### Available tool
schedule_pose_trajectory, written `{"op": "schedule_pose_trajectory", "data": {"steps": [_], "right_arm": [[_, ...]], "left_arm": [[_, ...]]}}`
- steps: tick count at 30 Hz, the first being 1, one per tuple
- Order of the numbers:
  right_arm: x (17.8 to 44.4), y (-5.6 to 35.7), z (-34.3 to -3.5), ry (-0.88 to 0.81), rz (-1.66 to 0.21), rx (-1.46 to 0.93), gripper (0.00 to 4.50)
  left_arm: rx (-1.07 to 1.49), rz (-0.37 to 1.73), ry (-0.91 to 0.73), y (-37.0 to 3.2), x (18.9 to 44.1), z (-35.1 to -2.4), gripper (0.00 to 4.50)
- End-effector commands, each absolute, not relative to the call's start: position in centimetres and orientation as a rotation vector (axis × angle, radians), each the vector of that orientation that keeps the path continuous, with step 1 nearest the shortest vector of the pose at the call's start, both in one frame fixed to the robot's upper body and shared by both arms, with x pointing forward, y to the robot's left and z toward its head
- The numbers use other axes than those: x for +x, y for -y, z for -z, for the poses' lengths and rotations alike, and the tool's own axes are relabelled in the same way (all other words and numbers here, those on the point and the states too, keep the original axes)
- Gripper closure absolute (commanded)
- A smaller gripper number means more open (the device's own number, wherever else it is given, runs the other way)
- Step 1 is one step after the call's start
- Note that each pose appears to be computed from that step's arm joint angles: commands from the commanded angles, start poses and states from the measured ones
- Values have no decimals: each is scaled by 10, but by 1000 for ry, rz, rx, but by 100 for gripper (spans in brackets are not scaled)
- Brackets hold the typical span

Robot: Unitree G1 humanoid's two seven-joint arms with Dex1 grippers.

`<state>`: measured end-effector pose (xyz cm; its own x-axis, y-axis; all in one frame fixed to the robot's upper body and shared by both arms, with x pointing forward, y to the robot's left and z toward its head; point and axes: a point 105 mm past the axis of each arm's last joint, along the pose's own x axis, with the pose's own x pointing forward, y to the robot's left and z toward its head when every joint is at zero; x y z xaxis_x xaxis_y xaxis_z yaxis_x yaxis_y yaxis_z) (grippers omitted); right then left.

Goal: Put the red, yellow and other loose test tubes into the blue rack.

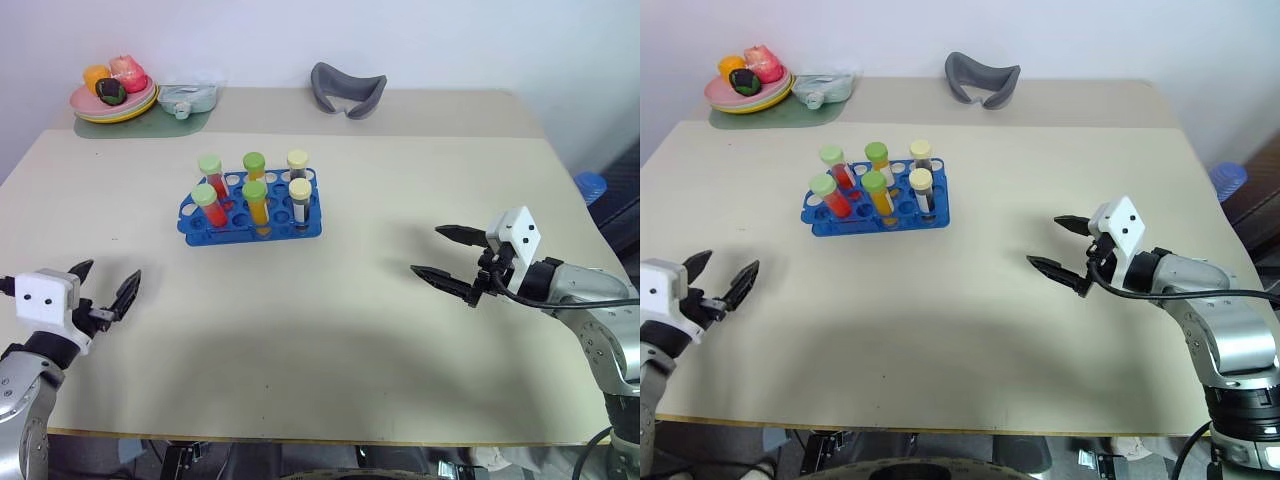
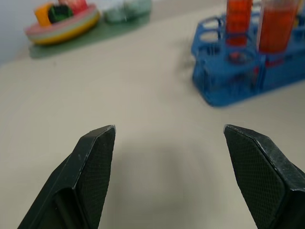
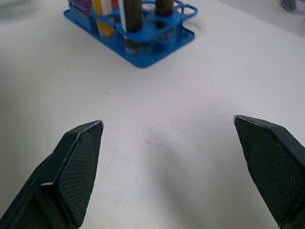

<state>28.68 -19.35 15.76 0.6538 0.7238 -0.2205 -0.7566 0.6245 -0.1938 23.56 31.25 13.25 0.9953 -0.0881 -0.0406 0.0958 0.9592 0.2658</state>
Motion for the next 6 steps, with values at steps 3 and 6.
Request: {"op": "schedule_pose_trajectory", "data": {"steps": [3, 6], "right_arm": [[290, 206, -161, -95, -809, -310, 0], [292, 204, -160, -92, -815, -300, 0]], "left_arm": [[299, 76, 9, -314, 232, -143, 80], [292, 81, 12, -310, 232, -142, 80]]}}
